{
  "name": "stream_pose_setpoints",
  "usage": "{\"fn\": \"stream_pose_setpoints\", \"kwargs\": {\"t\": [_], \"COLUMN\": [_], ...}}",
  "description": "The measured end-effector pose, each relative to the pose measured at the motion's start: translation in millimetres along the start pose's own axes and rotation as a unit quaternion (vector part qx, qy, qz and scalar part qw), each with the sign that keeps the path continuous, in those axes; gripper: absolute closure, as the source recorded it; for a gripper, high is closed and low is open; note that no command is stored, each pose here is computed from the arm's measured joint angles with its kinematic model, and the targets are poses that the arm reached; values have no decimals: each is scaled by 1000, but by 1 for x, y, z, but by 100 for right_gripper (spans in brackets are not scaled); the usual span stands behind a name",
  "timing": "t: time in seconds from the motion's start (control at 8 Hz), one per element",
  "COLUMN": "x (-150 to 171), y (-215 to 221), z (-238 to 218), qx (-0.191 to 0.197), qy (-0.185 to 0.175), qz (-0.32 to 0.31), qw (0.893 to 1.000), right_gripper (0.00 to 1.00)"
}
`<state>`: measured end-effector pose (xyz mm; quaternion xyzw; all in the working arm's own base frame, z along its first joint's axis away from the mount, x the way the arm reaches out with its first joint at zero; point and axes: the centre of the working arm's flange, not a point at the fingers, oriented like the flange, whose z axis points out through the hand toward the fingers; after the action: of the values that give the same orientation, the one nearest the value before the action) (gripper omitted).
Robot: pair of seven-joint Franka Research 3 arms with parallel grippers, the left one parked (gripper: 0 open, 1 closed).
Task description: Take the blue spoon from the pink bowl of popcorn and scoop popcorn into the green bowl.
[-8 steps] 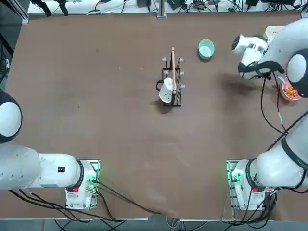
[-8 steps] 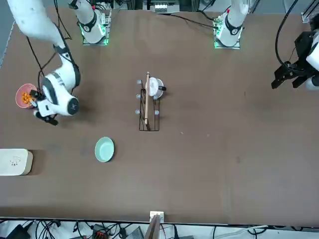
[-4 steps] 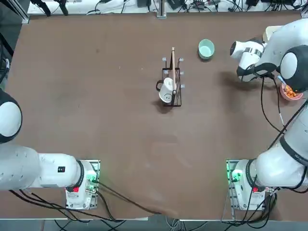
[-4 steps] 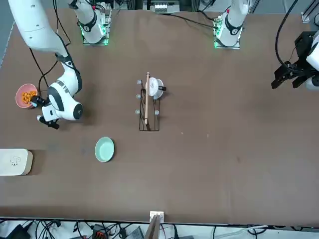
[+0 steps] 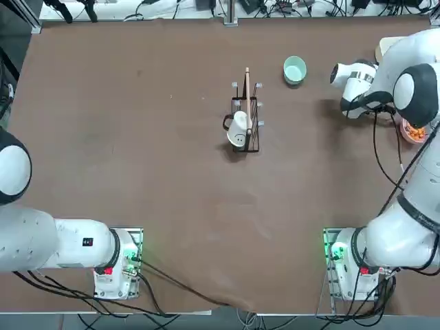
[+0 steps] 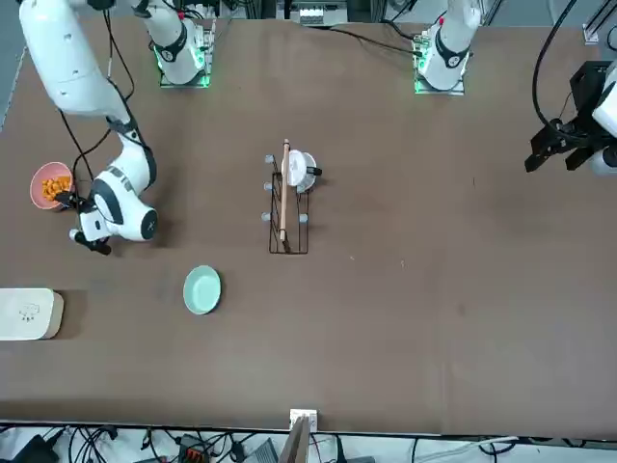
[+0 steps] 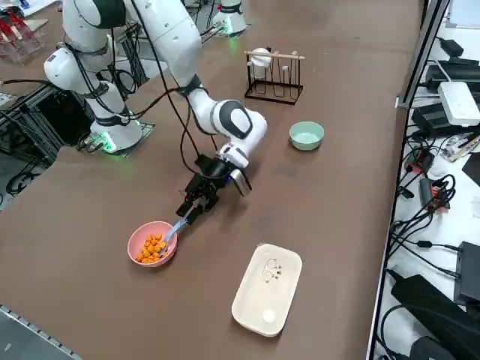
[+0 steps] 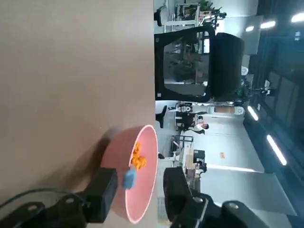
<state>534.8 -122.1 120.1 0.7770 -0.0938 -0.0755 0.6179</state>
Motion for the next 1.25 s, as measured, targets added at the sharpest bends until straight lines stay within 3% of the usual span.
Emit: {"fn": "stream_pose_setpoints", "kwargs": {"t": [0.62, 0.88, 1.25], "x": [0, 0, 0], "y": [-6, -5, -6], "z": [13, 13, 13], "qx": [-10, -11, -11], "qy": [-7, -7, -6], "qz": [4, 6, 11], "qw": [1000, 1000, 1000], "right_gripper": [47, 64, 74]}}
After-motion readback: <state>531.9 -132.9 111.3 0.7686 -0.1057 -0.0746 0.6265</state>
